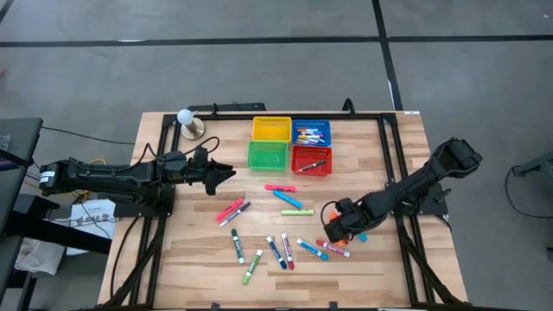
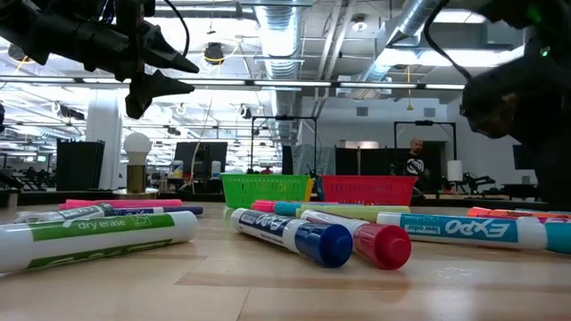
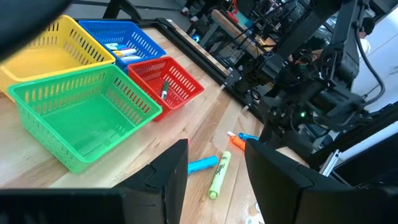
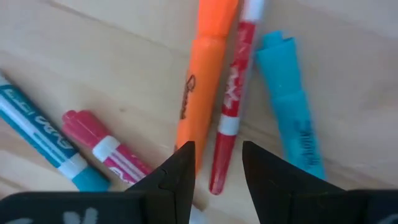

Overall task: Pick & Place Markers
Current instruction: Put the small red marker pen into the red bin

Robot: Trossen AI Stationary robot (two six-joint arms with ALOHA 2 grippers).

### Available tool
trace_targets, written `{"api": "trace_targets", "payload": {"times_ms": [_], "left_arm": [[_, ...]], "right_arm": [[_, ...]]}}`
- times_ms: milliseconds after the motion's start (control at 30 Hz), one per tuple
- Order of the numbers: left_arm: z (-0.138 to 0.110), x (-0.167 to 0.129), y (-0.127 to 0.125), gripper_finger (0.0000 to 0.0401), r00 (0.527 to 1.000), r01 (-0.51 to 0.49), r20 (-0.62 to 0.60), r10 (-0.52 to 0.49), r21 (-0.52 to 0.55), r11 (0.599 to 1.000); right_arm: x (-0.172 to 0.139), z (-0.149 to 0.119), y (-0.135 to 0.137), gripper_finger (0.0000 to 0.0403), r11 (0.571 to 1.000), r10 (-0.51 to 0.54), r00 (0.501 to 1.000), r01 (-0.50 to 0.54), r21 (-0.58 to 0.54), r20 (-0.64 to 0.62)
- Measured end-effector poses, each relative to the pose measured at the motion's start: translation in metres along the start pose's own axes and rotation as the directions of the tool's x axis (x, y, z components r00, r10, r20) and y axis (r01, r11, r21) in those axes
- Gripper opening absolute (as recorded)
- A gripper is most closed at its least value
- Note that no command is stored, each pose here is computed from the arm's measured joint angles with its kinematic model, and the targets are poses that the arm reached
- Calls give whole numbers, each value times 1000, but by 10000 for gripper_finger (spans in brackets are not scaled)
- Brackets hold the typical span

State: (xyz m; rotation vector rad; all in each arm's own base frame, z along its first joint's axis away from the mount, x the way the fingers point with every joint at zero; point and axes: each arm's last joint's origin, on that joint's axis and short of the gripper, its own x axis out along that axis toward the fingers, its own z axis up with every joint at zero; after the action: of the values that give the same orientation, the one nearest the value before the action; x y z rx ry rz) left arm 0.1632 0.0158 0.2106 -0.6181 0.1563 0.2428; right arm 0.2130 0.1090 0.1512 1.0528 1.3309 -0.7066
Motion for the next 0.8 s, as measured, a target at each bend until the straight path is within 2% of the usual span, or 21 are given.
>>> {"api": "trace_targets", "payload": {"times_ms": [200, 800], "left_arm": [[0, 0, 0, 158, 1000, 0, 0, 0, 0, 1000], [0, 0, 0, 158, 1000, 2, 2, -2, 0, 1000]], "right_arm": [[14, 0, 7, 123, 1000, 5, 999, -5, -8, -36], [8, 0, 7, 142, 999, 40, 999, -41, -27, -36]]}}
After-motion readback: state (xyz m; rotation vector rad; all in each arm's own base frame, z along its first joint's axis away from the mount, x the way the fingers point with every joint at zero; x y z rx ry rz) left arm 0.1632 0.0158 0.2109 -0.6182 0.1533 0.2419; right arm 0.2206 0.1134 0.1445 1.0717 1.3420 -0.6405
